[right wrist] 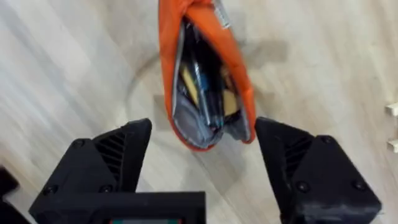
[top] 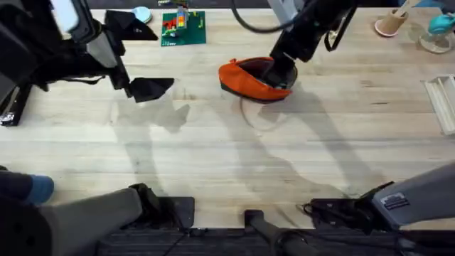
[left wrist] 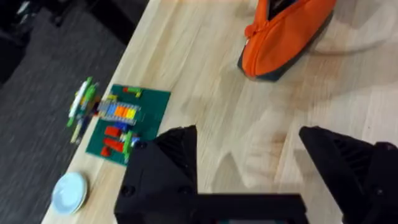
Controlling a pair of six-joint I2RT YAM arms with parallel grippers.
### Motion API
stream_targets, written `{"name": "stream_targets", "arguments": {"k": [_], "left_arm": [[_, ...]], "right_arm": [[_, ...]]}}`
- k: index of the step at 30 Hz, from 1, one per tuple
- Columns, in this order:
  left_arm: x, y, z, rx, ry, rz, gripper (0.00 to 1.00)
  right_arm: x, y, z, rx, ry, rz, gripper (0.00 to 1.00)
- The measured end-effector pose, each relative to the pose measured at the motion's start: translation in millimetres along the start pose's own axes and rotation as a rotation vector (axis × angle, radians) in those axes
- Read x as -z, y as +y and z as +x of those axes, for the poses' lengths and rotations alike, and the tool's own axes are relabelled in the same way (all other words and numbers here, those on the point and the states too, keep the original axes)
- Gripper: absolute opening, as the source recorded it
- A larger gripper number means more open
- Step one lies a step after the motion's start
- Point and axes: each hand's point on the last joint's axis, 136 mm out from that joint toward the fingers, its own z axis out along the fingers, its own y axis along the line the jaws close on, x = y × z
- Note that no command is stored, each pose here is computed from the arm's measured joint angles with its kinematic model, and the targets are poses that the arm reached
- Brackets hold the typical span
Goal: Unzip the bag, pick up the pens from the table one at a time and place them inside, then zip the bag closed.
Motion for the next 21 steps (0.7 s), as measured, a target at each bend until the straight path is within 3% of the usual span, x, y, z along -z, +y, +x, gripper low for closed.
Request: {"name": "stream_targets", "arguments": {"k": [11,21], "left_arm": [[-39,-1.2,12.2,0.032,-0.112,0.084,0.994],[-46,-4.9,13.6,0.054,-0.137,0.109,0.993]], "right_arm": [[57,-23,-50,-0.191,-0.192,0.095,0.996],[62,-16,-47,-0.228,-0.186,0.065,0.996]]}}
